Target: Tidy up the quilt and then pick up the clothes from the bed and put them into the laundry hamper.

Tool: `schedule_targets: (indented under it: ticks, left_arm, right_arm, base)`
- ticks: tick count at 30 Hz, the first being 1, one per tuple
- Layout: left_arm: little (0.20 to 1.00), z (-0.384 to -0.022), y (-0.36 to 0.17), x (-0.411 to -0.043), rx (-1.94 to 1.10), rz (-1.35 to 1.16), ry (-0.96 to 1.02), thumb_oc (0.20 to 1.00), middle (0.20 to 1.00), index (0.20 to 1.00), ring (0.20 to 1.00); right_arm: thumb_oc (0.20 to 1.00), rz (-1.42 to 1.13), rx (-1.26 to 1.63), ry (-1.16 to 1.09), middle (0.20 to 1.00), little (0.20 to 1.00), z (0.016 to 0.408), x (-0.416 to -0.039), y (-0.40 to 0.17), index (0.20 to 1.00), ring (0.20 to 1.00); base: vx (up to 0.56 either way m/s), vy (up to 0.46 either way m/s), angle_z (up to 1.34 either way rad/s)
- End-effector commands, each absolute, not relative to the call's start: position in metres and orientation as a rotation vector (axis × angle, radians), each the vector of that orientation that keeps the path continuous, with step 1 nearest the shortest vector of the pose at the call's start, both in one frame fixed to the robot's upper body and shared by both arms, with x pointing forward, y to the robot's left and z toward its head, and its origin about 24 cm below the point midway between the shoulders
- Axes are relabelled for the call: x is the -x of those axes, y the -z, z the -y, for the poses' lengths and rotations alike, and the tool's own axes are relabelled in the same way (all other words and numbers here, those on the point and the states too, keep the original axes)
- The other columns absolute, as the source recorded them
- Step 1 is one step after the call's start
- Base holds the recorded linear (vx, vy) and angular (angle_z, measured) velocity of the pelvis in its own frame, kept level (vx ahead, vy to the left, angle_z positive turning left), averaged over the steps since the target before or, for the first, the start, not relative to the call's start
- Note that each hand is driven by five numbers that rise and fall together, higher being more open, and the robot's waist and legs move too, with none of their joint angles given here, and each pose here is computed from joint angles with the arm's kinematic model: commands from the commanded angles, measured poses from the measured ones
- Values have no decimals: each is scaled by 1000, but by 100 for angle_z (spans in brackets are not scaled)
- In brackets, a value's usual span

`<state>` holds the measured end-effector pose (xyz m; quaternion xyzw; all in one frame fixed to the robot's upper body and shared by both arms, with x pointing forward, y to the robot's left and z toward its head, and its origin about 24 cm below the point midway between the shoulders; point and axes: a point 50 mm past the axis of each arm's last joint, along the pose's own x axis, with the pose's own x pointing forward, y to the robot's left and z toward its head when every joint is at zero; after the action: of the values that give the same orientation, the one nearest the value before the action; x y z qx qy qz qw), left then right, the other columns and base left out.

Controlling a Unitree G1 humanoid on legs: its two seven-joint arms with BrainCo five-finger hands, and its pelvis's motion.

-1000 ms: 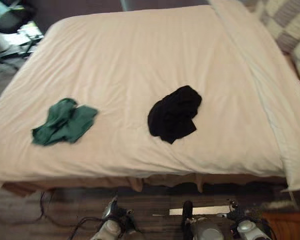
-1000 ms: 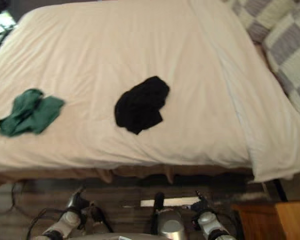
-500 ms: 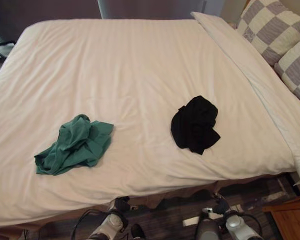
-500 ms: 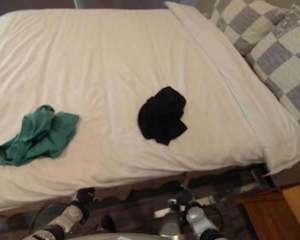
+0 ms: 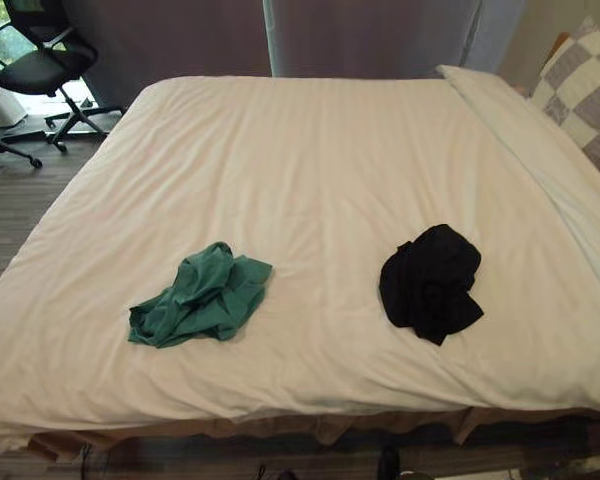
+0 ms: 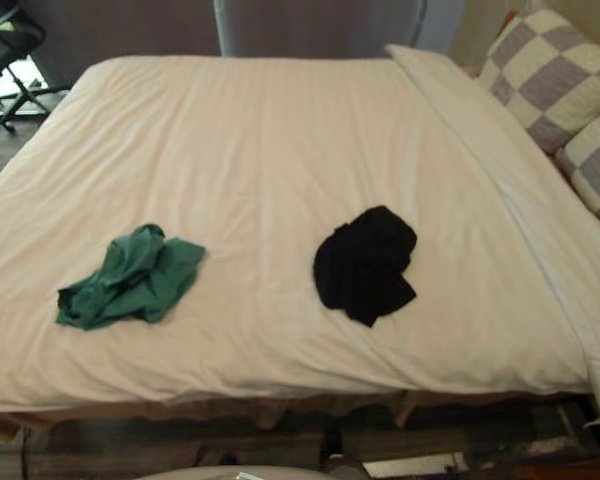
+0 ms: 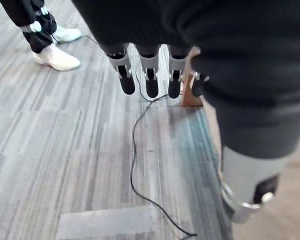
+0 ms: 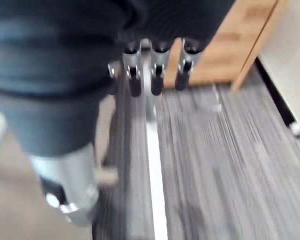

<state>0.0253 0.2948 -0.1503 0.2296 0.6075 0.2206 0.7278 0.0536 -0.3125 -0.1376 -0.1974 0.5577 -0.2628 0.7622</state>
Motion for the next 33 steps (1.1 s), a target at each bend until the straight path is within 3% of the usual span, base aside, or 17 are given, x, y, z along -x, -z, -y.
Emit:
schedule_targets:
  ticks: [1,2,3,5,6,8,11,13,14,15,18,24,26,31,33]
  left_arm:
    - [1000,-339,123,-66,-678,-1177,-576,1000,1000,1000,1000]
    - [1000,-371,86,-111,-832,-952,-583,1000,1000,1000,1000]
    - [1000,-371,86,-110,-834,-954,-581,1000,1000,1000,1000]
    - [1000,-391,36,-162,-1009,-695,-576,1000,1000,1000,1000]
    - [1000,-391,36,-162,-1008,-694,-577,1000,1000,1000,1000]
    - [1000,-393,-47,-221,-1199,-286,-580,1000,1000,1000,1000]
    - [1000,-377,-69,-237,-1210,-138,-546,1000,1000,1000,1000]
    - [1000,-342,-91,-257,-1224,65,-439,1000,1000,1000,1000]
    - [1000,-342,-91,-257,-1224,63,-439,1000,1000,1000,1000]
    - [1000,-389,-169,-275,-1336,71,-522,1000,1000,1000,1000]
    - [1000,-341,-125,-263,-1424,150,-287,1000,1000,1000,1000]
    - [1000,-328,-119,-271,-1476,147,-255,1000,1000,1000,1000]
    - [1000,-309,-157,-274,-1519,306,-257,1000,1000,1000,1000]
    - [1000,-323,-175,-263,-1577,316,-358,1000,1000,1000,1000]
    - [1000,-341,-168,-260,-1645,211,-384,1000,1000,1000,1000]
  right_arm:
    - [1000,-923,522,702,1000,1000,348,-105,99,1000,1000]
    - [1000,-712,660,734,1000,1000,374,-126,56,1000,1000]
    - [1000,-715,661,734,1000,1000,374,-125,57,1000,1000]
    - [1000,-582,750,782,1000,1000,388,-143,28,1000,1000]
    - [1000,-581,750,782,1000,1000,388,-143,27,1000,1000]
    - [1000,-346,905,768,1000,1000,396,-179,-25,1000,1000]
    - [1000,-224,1004,710,1000,1000,388,-198,-50,1000,1000]
    - [1000,-85,1081,598,1000,1000,369,-222,-73,1000,1000]
    - [1000,-86,1082,597,1000,1000,369,-222,-73,1000,1000]
    - [1000,29,1155,474,1000,1000,360,-244,-107,1000,1000]
    - [1000,164,1151,432,1000,1000,333,-244,-113,1000,1000]
    - [1000,316,1145,377,1000,1000,304,-264,-137,1000,1000]
    - [1000,355,1157,394,1000,1000,303,-266,-149,1000,1000]
    - [1000,354,1165,415,1000,1000,306,-269,-156,1000,1000]
    - [1000,390,1163,430,1000,1000,306,-272,-168,1000,1000]
  base:
    - [34,8,-1]
    - [92,18,3]
    - [106,23,8]
    - [12,8,12]
    - [-2,-5,5]
    - [50,-16,-9]
    - [-44,-27,-7]
    - [66,-26,-8]
    - [152,24,-12]
    - [144,61,-11]
    - [2,8,-24]
    - [-117,-12,-2]
    - [-191,-27,-6]
    - [-129,-35,10]
    - [-111,-32,4]
